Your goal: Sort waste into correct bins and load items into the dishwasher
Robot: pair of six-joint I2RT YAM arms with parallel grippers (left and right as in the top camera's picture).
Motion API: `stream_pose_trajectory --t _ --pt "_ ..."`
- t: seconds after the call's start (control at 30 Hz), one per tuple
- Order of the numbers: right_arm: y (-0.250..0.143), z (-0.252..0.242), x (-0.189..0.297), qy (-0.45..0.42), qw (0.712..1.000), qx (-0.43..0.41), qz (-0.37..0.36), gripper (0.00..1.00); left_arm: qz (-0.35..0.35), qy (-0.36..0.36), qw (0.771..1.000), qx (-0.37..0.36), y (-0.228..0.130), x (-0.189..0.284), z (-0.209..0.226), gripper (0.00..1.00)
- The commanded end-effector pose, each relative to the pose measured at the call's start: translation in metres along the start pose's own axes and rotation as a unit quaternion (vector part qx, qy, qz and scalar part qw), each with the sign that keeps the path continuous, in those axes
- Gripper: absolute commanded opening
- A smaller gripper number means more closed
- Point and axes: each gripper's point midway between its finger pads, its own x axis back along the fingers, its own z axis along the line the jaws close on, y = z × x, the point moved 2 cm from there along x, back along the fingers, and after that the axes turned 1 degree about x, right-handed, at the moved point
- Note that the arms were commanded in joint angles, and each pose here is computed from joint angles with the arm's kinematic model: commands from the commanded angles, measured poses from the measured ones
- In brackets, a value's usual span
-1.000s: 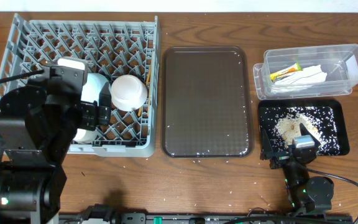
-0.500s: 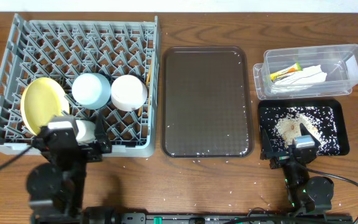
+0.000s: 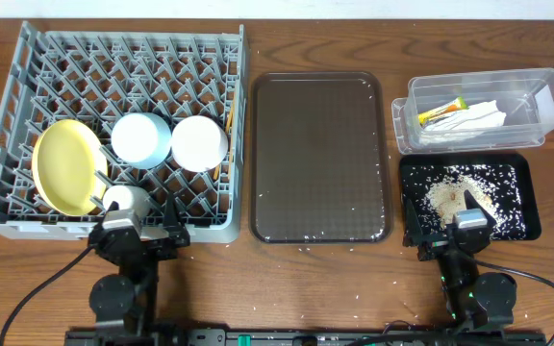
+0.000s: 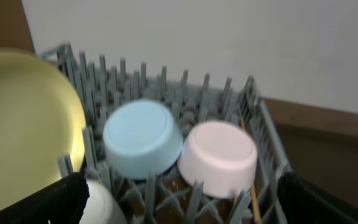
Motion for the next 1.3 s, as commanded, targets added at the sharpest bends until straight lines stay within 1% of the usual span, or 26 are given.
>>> stream_pose_trajectory --t 0.0,0.17,0.33,0.37,0.43,0.5,0.53,0.7,0.83,1.27 --pt "-0.001 -0.005 0.0 -0.013 1.0 0.005 0.0 0.99 0.015 0.008 1.0 0.005 -0.02 -0.006 0.005 0.98" --pt "-0.001 -0.005 0.0 -0.013 1.0 0.005 0.0 0.99 0.045 0.013 0.999 0.004 -0.051 -0.014 0.01 0.98" --pt "-0.001 -0.005 0.0 -0.013 1.0 0.005 0.0 0.99 0.036 0.01 0.999 0.0 -0.048 -0.015 0.009 0.98" --pt "-0.001 -0.005 0.0 -0.013 1.0 0.005 0.0 0.99 0.024 0.008 1.0 0.0 -0.044 -0.016 0.008 0.98" --pt "-0.001 -0.005 0.0 -0.013 1.0 0.005 0.0 0.99 -0.051 -0.005 0.999 0.002 -0.02 -0.019 0.004 0.98" --pt "-0.001 -0.005 0.0 -0.013 1.0 0.005 0.0 0.99 -0.082 -0.011 0.997 0.002 -0.005 -0.017 0.001 0.98" --pt "-0.001 -0.005 0.0 -0.013 1.0 0.005 0.0 0.99 -0.083 -0.012 0.997 0.002 -0.005 -0.017 0.0 0.98" --pt "-0.001 -0.005 0.0 -0.013 1.0 0.005 0.001 0.99 -0.039 -0.005 0.999 0.001 -0.024 -0.019 0.004 0.98" --pt "-0.001 -0.005 0.0 -0.013 1.0 0.005 0.0 0.99 0.015 0.004 1.0 0.0 -0.049 -0.02 0.008 0.98" --pt "-0.001 -0.005 0.0 -0.013 1.0 0.005 0.0 0.99 0.014 0.004 1.0 0.0 -0.048 -0.02 0.008 0.98"
